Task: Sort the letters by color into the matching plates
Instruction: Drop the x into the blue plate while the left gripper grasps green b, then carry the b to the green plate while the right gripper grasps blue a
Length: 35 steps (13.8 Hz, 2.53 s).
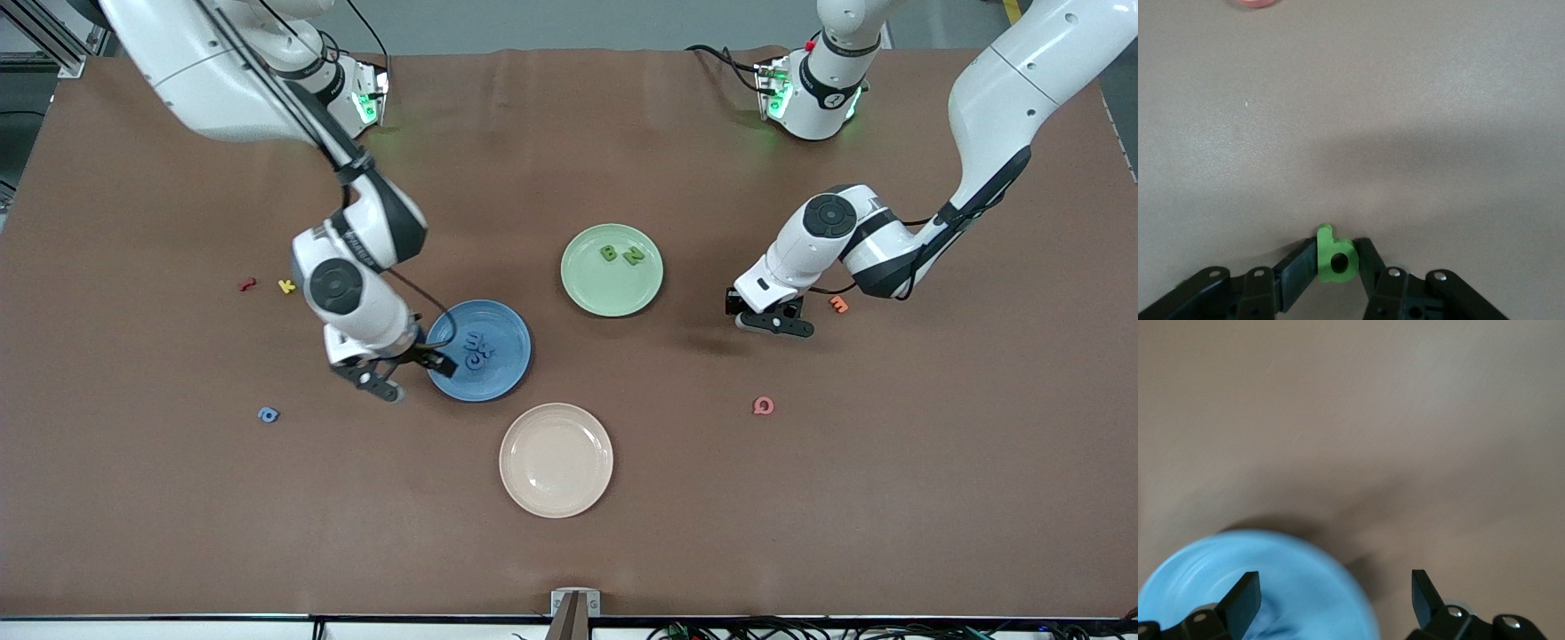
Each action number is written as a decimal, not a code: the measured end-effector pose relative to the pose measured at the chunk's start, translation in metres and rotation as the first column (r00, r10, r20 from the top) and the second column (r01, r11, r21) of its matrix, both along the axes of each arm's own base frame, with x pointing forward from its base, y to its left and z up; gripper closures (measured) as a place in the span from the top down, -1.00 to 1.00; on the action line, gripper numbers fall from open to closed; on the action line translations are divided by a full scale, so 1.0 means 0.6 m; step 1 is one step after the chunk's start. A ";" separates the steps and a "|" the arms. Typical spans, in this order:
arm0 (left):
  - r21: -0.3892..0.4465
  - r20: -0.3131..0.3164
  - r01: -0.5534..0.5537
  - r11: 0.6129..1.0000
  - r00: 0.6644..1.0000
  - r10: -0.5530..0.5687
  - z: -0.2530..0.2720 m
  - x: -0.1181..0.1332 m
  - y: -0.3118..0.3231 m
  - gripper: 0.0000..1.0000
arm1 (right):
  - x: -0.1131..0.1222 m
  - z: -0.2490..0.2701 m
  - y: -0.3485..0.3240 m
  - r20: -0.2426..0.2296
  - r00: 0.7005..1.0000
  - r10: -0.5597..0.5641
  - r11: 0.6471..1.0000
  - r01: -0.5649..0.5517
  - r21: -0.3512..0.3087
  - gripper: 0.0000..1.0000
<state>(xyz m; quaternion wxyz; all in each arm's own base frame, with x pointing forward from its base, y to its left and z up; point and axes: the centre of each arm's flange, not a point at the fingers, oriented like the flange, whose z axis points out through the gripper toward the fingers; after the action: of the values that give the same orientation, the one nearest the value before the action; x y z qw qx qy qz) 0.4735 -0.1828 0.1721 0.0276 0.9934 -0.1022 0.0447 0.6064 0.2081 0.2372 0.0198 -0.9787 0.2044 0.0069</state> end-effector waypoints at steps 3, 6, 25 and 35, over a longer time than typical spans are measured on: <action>0.000 0.000 -0.005 1.000 1.000 0.005 0.000 0.000 0.000 -0.33 | 0.049 0.003 -0.168 0.024 0.990 0.138 0.990 -0.137 -0.033 1.00; -0.011 0.010 -0.021 1.000 1.000 0.021 0.010 0.003 -0.012 -0.37 | 0.071 -0.007 -0.304 0.025 0.973 0.228 0.972 -0.226 -0.065 0.98; -0.003 -0.070 -0.321 0.947 0.945 0.320 0.123 -0.090 -0.355 -0.44 | 0.087 -0.089 -0.417 0.024 0.957 0.288 0.957 -0.286 -0.039 0.24; 0.043 -0.064 -0.366 0.930 0.928 0.368 0.077 -0.113 -0.434 -0.14 | 0.093 -0.104 -0.421 0.035 0.951 0.306 0.951 -0.304 -0.052 -0.24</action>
<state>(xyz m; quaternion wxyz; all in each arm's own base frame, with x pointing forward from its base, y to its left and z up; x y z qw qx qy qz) 0.4059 -0.4431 0.2181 0.0072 0.9962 0.0855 0.0124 0.6624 -0.0444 0.1749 0.0002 -0.9986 0.0502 -0.0157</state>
